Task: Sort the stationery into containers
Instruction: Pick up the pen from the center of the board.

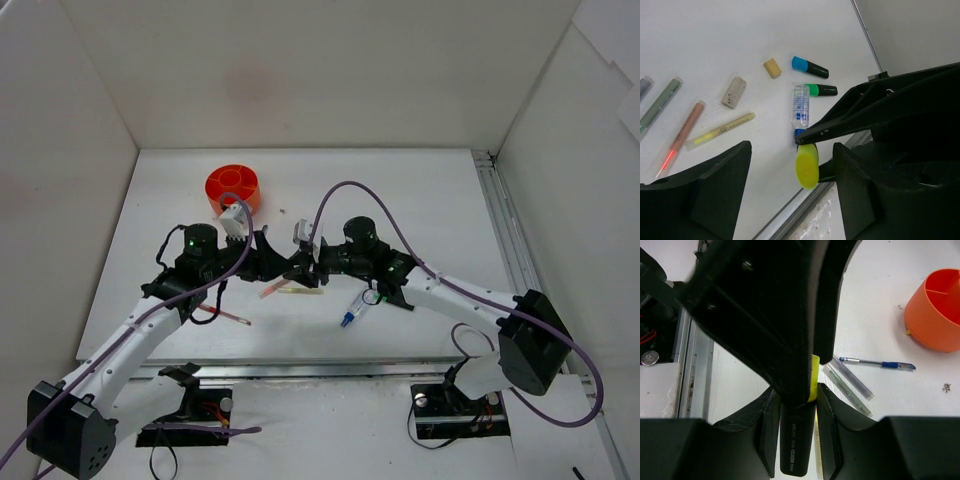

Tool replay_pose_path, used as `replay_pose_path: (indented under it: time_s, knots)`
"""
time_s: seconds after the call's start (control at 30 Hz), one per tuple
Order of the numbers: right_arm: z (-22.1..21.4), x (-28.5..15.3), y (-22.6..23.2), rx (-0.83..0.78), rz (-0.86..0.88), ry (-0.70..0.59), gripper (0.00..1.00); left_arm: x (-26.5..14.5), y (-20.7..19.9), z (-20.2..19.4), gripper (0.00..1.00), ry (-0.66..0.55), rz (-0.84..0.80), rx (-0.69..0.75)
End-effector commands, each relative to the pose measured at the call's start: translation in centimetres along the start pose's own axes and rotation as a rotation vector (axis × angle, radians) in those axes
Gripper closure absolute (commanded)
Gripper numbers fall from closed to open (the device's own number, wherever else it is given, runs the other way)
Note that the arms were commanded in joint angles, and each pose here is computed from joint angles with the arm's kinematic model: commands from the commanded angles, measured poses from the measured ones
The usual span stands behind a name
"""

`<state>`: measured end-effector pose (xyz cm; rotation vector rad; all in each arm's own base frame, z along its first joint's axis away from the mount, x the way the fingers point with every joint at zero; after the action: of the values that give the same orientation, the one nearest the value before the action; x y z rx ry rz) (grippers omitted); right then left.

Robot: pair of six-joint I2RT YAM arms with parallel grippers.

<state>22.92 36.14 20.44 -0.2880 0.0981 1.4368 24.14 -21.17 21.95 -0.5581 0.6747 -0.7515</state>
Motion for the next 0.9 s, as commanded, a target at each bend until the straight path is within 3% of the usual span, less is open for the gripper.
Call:
replay_pose_path:
  time_s: [0.0, 0.17, 0.27, 0.3, 0.37, 0.4, 0.57, 0.6, 0.67, 0.7, 0.87]
  knots:
    - [5.7, -0.7, -0.2, -0.107, -0.032, -0.166, 0.87, 0.2, -1.7, 1.7, 0.41, -0.057, -0.054, 0.047]
    - [6.2, -1.2, -0.4, -0.114, -0.067, -0.175, 0.87, 0.2, -1.3, 1.5, 0.56, -0.055, -0.032, 0.037]
    - [6.5, -1.4, -0.5, -0.114, -0.078, -0.181, 0.87, 0.2, -1.4, 1.5, 0.72, -0.056, -0.037, 0.035]
    - [6.5, -1.4, -0.8, -0.109, -0.103, -0.178, 0.85, 0.1, -1.5, 1.6, 0.83, -0.060, -0.041, 0.036]
    - [6.4, -1.3, -1.1, -0.091, -0.121, -0.173, 0.83, 0.0, -1.7, 1.7, 0.95, -0.067, -0.045, 0.040]
    - [6.4, -1.3, -1.7, -0.075, -0.153, -0.166, 0.76, -0.2, -1.9, 1.9, 1.00, -0.075, -0.048, 0.042]
    - [6.4, -1.4, -3.5, 0.015, -0.258, -0.156, 0.50, -0.8, -1.4, 3.1, 1.00, -0.126, 0.019, 0.051]
    - [6.5, -1.6, -4.0, 0.026, -0.294, -0.155, 0.34, -1.2, -1.5, 4.5, 1.00, -0.159, 0.059, 0.068]
    - [6.8, -2.0, -4.6, 0.043, -0.337, -0.157, 0.22, -1.7, -0.4, 5.4, 1.00, -0.188, 0.153, 0.082]
    - [6.6, -2.4, -5.3, 0.054, -0.386, -0.148, 0.03, -2.1, -0.8, 6.5, 1.00, -0.213, 0.166, 0.098]
    - [5.9, -5.7, -7.4, 0.143, -0.602, -0.098, 0.02, -4.3, 3.0, 11.1, 1.00, -0.334, 0.383, 0.118]
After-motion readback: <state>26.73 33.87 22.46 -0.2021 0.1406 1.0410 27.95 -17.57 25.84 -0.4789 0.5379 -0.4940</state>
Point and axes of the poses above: each gripper's point midway between its finger pads, its own x axis out along the fingers, its own y axis along the line the jaws close on, z = x × y, the point moved 1 cm from there along -x, back along the fingers, and after that the axes turned 3 degrees about -x, right-handed, at the moved point
